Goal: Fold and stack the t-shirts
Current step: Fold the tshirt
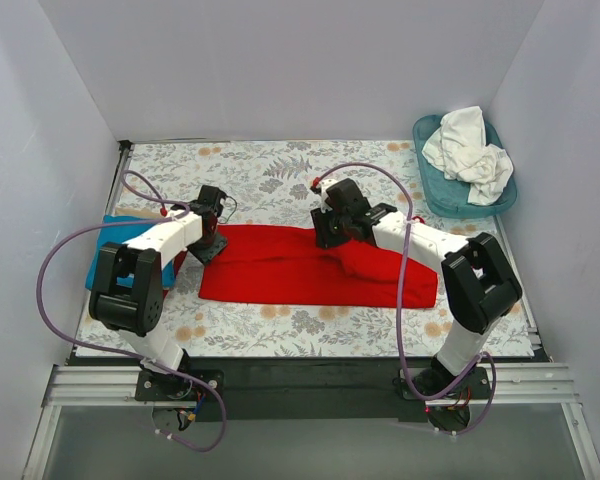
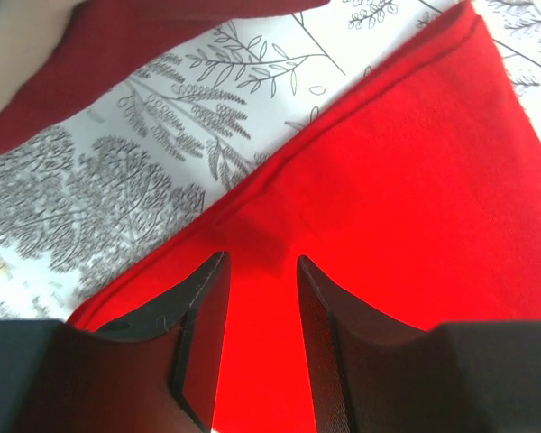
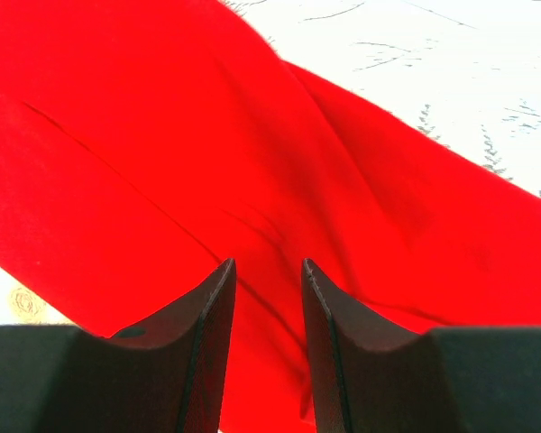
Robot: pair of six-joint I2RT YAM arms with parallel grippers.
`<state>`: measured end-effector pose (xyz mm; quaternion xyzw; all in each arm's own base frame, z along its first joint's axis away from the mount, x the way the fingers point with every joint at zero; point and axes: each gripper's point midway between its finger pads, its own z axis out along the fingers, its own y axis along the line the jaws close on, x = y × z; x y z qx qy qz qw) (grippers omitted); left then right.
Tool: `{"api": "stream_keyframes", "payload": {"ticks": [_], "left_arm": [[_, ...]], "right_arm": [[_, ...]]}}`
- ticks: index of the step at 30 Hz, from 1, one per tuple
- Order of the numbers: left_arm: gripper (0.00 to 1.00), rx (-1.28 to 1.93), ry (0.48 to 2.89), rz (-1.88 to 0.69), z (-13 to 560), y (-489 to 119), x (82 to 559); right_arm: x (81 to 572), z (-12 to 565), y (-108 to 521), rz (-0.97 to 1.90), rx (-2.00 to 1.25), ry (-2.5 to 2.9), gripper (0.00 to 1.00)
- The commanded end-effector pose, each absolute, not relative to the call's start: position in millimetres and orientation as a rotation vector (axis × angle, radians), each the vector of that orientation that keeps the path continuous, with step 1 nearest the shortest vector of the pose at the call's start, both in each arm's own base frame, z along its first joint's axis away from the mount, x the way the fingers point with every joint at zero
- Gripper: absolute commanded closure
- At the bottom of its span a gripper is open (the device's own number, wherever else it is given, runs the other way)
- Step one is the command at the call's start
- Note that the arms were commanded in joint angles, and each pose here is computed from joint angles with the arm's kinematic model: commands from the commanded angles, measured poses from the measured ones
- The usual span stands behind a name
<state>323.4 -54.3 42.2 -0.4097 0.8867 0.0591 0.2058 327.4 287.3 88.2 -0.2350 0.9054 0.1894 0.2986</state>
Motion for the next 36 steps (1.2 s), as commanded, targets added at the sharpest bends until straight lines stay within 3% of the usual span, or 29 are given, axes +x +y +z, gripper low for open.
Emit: {"api": "stream_keyframes", "payload": {"ticks": [1, 8, 15, 21, 32, 36], "left_arm": [[0.66, -1.155, 2.443, 0.101, 43, -58, 341], [0.68, -1.157, 2.441, 0.082, 40, -57, 352], [0.82, -1.175, 2.442, 0.090, 34, -50, 351], [1.00, -1.175, 2.420, 0.074, 43, -43, 357], [1.00, -1.177, 2.391, 0.037, 56, -35, 366], [1.00, -1.164, 2.391, 0.012, 62, -36, 371]], "right_arm": [[338, 103, 303, 0.527, -0.686, 2.322, 0.59], [327, 91, 314, 0.526, -0.760, 2.326, 0.56], [324, 81, 321, 0.474, -0.830, 2.310, 0.50], [330, 73, 316, 0.393, -0.837, 2.311, 0.49], [330, 56, 297, 0.271, -0.881, 2.322, 0.48], [324, 47, 295, 0.274, -0.902, 2.341, 0.55]]}}
